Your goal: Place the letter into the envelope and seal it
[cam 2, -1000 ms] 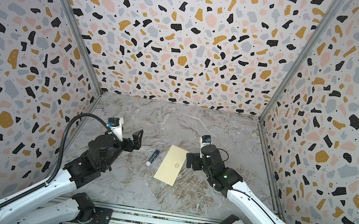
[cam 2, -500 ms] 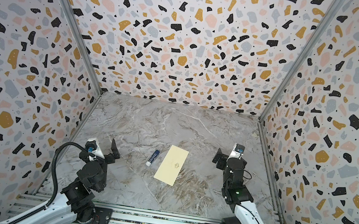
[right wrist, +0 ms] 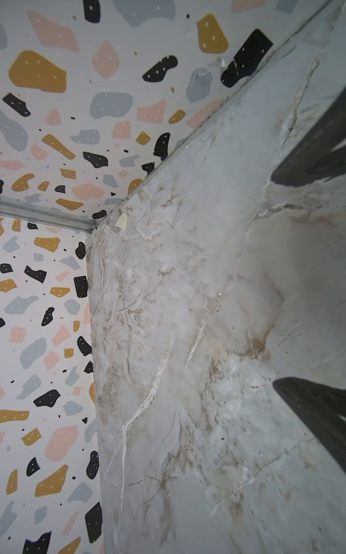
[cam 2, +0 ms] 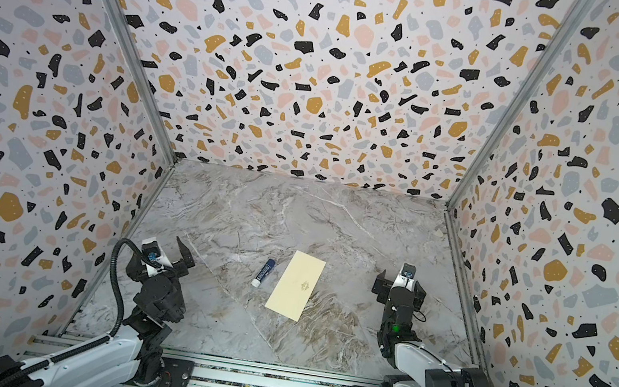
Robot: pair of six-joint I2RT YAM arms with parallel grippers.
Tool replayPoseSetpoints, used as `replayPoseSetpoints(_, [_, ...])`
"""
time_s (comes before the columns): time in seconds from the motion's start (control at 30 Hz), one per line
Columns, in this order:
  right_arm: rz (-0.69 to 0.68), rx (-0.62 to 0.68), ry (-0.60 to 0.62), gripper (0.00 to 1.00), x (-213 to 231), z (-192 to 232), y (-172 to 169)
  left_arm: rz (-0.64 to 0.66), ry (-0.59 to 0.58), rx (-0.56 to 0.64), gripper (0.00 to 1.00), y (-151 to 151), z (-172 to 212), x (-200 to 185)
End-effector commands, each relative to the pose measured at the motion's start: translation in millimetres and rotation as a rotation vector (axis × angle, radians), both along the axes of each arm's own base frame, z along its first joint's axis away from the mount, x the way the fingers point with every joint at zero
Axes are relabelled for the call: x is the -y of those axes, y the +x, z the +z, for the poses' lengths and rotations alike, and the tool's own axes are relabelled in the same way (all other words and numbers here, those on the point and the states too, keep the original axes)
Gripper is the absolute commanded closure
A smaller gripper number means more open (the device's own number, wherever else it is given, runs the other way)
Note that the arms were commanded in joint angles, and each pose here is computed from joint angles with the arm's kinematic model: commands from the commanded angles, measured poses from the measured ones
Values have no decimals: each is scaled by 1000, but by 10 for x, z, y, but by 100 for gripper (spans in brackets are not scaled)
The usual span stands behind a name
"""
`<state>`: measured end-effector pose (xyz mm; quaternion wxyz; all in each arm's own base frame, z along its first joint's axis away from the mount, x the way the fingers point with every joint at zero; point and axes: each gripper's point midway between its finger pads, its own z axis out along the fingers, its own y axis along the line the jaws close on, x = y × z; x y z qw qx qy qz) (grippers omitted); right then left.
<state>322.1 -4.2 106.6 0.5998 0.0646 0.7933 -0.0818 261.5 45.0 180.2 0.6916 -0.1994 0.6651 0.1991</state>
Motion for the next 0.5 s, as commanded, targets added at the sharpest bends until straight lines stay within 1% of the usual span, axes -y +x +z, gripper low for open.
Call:
replayPoseSetpoints(0.0, [33,181,-31,0,-48,437,119,-51,-9,23,0,-21,-145,-11])
replayPoseSetpoints(0.07, [54,205,-54,0,-80,476,147,-62,9,6,0,52,-141,5])
replayPoseSetpoints(0.17, [86,202,-87,0,-129,448,218,-80,18,10,0,140,-119,18])
replayPoseSetpoints(0.23, [89,203,-86,0,-131,403,254,-101,29,0,0,223,-113,44])
replayPoseSetpoints(0.37, [160,171,-77,0,-215,302,374,-150,38,-23,0,367,-161,91])
replayPoseSetpoints(0.47, [215,142,-55,0,-242,220,401,-200,51,-49,0,467,-210,168])
